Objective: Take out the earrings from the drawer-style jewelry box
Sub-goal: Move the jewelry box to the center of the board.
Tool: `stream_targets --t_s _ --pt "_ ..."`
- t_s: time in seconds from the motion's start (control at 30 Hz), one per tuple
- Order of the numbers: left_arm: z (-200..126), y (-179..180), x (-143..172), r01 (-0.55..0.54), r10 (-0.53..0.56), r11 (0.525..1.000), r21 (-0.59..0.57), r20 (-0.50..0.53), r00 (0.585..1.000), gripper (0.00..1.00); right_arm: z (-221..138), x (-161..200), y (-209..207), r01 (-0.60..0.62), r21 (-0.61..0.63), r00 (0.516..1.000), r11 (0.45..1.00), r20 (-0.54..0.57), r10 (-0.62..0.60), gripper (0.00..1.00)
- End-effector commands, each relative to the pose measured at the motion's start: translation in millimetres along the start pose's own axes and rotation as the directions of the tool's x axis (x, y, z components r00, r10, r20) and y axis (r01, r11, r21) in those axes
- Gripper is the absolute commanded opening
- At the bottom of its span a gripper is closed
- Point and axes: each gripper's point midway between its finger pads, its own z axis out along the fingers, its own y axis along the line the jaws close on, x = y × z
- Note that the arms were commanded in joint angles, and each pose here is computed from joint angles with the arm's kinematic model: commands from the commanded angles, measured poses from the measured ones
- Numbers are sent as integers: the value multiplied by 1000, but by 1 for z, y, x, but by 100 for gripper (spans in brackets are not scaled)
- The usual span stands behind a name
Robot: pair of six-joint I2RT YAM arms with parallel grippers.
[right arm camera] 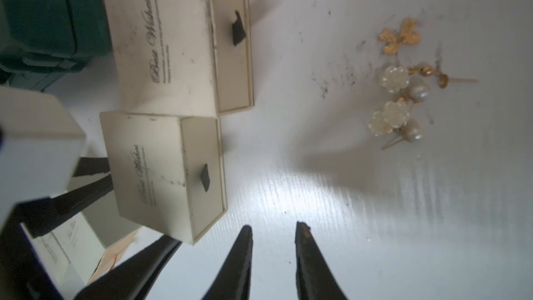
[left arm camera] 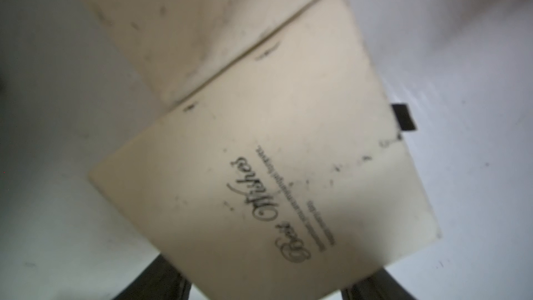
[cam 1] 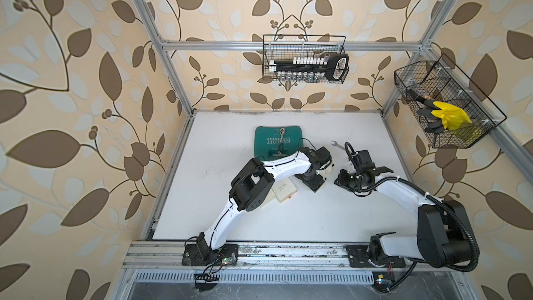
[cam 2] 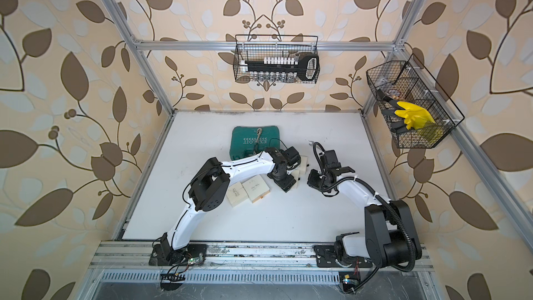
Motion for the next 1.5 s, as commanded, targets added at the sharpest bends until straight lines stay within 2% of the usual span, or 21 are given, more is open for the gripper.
stream_targets --t_s 0.0,0.13,0.3,0.43,0.63,0.8,0.93,1.0,1.17,1.23,1.33,1.47 --pt "-12 31 -32 109 -103 992 -71 83 991 77 -2 2 3 9 -28 1000 1000 8 -8 28" --pt "-34 49 -64 190 -178 979 -66 165 970 81 -5 2 4 20 -37 1000 999 14 -20 28" --pt "-82 38 -64 134 -131 991 -2 222 966 92 -9 1 5 38 -36 999 999 22 -37 28" --pt "-106 34 -21 111 -116 993 33 207 971 99 -10 1 9 50 -57 999 997 20 -49 28" --pt "-124 59 62 176 -164 983 -60 169 972 99 -10 2 22 74 -105 997 992 10 -73 29" --pt "-131 85 137 311 -304 941 -137 69 950 99 -6 9 31 126 -96 992 987 -6 -127 29" --pt "-127 86 180 429 -429 903 -36 -13 903 99 -1 13 34 136 -94 990 986 -18 -138 29" --pt "-127 84 188 451 -450 892 28 -30 892 99 1 15 34 135 -93 990 987 -24 -137 29" --pt "-117 85 201 522 -510 847 102 -126 851 99 1 15 34 140 -88 989 986 -30 -143 29" --pt "-104 86 206 540 -518 837 90 -185 835 99 1 16 33 140 -85 989 986 -30 -143 29" --pt "-95 80 205 536 -501 836 120 -232 834 99 0 17 32 140 -85 989 987 -30 -143 29" --pt "-80 91 209 535 -510 843 48 -246 824 99 0 20 30 136 -83 990 987 -31 -139 29"
